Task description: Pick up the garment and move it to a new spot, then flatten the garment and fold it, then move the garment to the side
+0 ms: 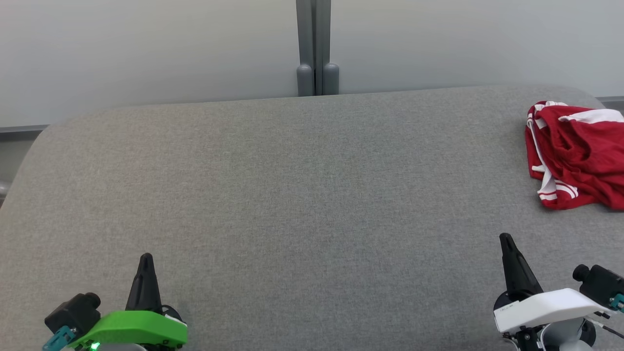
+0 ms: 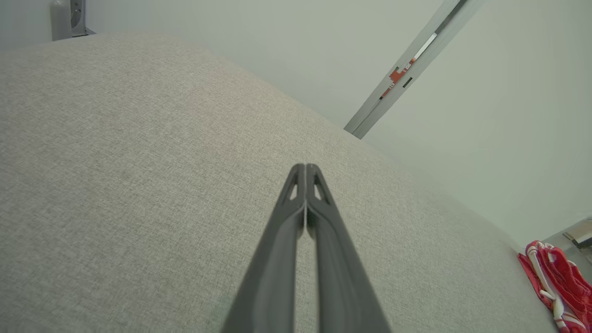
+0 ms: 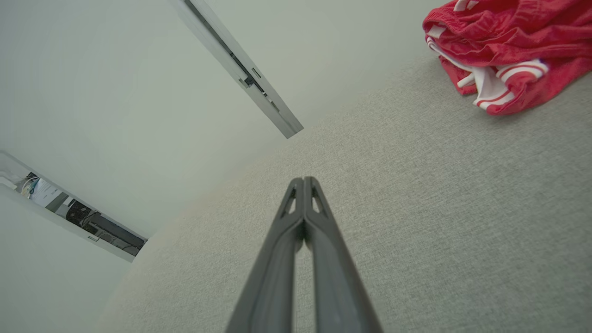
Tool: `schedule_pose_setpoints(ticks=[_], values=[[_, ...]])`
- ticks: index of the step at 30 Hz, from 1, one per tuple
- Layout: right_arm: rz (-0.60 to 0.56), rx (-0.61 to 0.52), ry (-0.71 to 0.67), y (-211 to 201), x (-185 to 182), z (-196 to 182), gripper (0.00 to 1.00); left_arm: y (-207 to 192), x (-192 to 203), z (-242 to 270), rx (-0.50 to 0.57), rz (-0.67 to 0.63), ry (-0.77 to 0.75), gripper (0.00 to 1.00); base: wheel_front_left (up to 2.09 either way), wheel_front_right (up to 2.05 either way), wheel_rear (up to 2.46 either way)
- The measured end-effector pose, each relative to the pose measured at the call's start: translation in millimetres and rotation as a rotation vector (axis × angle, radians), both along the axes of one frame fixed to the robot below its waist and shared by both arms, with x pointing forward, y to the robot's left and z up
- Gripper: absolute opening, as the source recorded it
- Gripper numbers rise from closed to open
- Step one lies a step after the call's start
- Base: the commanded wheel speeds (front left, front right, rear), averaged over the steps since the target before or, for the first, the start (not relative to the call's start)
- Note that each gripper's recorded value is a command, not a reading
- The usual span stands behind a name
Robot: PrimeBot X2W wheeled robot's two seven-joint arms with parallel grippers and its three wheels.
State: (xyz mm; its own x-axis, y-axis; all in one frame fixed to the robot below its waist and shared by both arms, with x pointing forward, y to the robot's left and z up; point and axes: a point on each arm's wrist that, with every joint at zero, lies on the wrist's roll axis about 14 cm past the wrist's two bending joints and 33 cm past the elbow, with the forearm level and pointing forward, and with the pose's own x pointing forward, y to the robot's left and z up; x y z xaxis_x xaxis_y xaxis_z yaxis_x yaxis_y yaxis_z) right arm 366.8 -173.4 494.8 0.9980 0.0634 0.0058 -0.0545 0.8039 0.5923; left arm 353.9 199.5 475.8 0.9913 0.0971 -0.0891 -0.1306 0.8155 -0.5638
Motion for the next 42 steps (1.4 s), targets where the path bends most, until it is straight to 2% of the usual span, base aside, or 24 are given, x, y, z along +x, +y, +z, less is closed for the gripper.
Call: schedule_pose_setpoints(ticks=[15,42], values=[[-0.029,0.196,0.031,-8,6,0,0.0,2,6,1,-0.215,0.012,0.001,0.0,0.0,0.0,0.0],[-0.056,0.495,0.058,-15,13,1,0.0,2,16,7,-0.521,0.006,-0.027,0.0,0.0,0.0,0.0]])
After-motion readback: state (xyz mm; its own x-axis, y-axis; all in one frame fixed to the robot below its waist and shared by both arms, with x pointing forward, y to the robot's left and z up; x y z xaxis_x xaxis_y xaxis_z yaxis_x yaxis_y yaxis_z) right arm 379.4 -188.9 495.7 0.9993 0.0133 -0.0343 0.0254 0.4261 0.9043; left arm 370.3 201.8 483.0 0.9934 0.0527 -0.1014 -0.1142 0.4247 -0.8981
